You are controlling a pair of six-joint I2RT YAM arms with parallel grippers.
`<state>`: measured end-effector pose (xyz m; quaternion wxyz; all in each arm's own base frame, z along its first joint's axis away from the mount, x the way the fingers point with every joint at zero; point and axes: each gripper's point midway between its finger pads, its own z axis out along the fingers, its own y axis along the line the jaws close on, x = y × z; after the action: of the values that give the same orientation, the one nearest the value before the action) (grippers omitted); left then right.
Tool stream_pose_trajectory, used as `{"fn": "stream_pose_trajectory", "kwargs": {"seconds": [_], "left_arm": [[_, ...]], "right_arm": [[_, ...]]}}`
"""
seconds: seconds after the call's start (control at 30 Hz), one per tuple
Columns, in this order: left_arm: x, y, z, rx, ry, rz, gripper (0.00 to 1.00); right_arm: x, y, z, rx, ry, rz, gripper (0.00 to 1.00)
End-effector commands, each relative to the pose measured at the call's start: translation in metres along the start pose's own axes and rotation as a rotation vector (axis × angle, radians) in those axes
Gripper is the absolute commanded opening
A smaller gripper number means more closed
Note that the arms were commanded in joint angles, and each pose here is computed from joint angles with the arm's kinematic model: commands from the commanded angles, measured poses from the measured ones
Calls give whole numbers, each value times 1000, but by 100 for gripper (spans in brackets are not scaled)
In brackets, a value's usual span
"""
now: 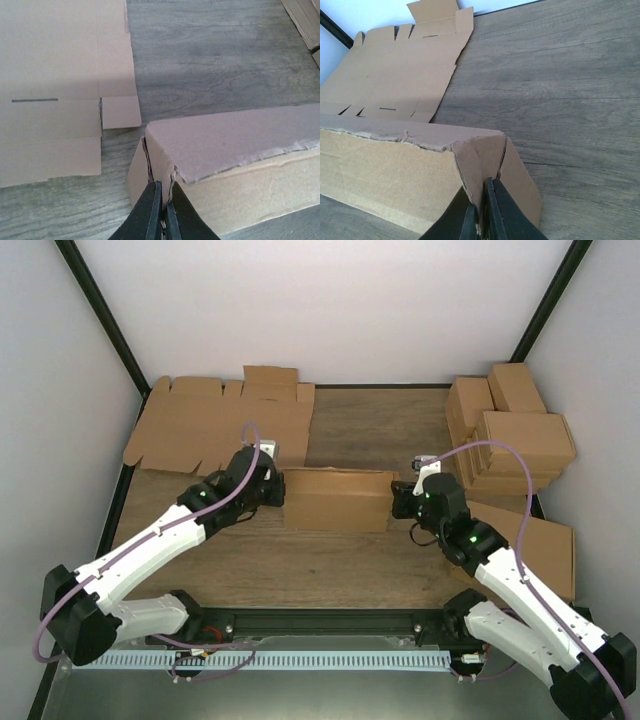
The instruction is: Fold the paper box
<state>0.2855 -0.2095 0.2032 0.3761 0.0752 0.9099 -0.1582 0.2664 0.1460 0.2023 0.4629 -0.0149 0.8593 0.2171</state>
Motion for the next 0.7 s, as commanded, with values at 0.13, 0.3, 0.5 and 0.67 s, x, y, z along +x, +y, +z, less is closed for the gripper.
{"fn": "stream_pose_trajectory", "kwargs": {"seconds": [0.13, 0.3, 0.5, 0.67], "left_arm": [[65, 12, 12, -25, 189, -31, 4], [61, 10, 10, -20, 175, -30, 4], [46, 4, 1, -5, 151, -41, 22], [27, -3, -15, 19, 110, -70, 50]], "right_arm": [[2, 7, -13, -4, 60, -37, 12], [-16, 21, -27, -56, 40, -74, 33], [-29, 31, -42, -87, 24, -91, 61], [-38, 35, -48, -88, 28, -95, 67]]}}
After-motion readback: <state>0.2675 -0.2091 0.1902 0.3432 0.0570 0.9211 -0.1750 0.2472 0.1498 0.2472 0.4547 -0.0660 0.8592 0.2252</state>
